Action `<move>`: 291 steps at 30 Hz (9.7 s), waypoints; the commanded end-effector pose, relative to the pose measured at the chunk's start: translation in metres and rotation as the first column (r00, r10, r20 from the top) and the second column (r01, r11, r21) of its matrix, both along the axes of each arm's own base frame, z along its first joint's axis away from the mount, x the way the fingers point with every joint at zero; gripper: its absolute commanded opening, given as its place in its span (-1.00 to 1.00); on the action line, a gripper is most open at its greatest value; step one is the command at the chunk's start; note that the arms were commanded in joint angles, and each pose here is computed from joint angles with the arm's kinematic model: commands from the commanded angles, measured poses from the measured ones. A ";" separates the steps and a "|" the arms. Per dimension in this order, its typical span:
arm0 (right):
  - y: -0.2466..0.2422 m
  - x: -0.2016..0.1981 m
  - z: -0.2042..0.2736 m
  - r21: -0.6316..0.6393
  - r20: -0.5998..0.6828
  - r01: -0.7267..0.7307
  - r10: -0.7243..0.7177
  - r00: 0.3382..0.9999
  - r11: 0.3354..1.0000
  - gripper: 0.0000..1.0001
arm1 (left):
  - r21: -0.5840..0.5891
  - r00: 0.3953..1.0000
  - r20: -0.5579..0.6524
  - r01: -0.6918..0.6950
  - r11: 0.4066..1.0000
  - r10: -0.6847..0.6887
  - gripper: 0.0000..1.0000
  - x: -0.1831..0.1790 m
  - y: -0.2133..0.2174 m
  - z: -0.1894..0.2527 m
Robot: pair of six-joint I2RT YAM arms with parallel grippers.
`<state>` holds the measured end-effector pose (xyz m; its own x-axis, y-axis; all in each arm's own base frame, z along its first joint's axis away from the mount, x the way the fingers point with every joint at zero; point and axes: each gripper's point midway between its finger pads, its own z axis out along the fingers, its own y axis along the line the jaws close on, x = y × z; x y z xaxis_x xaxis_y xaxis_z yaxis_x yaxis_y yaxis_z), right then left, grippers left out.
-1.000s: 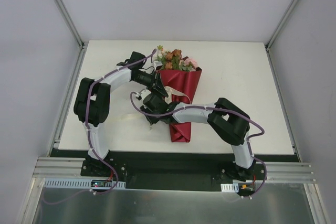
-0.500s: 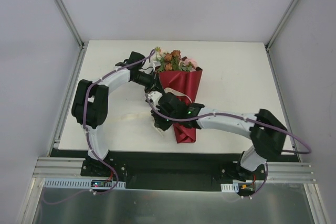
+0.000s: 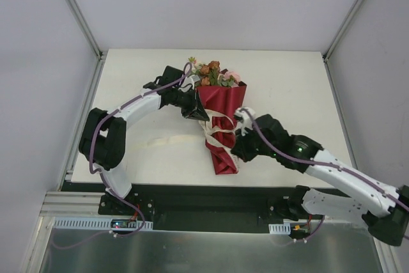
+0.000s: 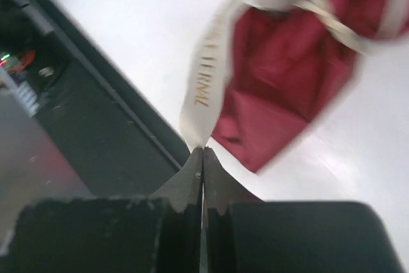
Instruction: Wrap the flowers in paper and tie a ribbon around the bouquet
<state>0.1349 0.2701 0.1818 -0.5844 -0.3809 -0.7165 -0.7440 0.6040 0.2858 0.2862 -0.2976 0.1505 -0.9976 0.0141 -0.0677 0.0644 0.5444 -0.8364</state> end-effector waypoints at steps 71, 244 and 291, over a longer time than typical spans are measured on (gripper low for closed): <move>-0.030 0.137 -0.080 -0.139 0.218 -0.026 0.056 0.974 0.990 -0.01 | -0.145 0.960 0.245 -0.101 0.984 0.134 -1.00 -0.016 -0.012 0.041; -0.001 0.137 -0.069 -0.125 -0.930 0.912 -0.366 0.030 0.391 0.36 | 0.066 0.800 0.489 0.365 0.929 -0.349 -1.00 -0.049 -0.048 -0.019; 0.006 0.148 -0.085 0.065 -0.909 0.907 -0.350 0.225 0.415 -0.99 | 0.105 0.812 0.523 0.239 0.965 -0.258 -0.56 -0.010 -0.041 0.022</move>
<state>0.2719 0.2727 0.0739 -0.6983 0.6562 0.2860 0.5845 0.2921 0.7570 0.2615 -0.3363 0.1744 -0.7891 0.2570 -0.5579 0.6091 0.4449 -0.6565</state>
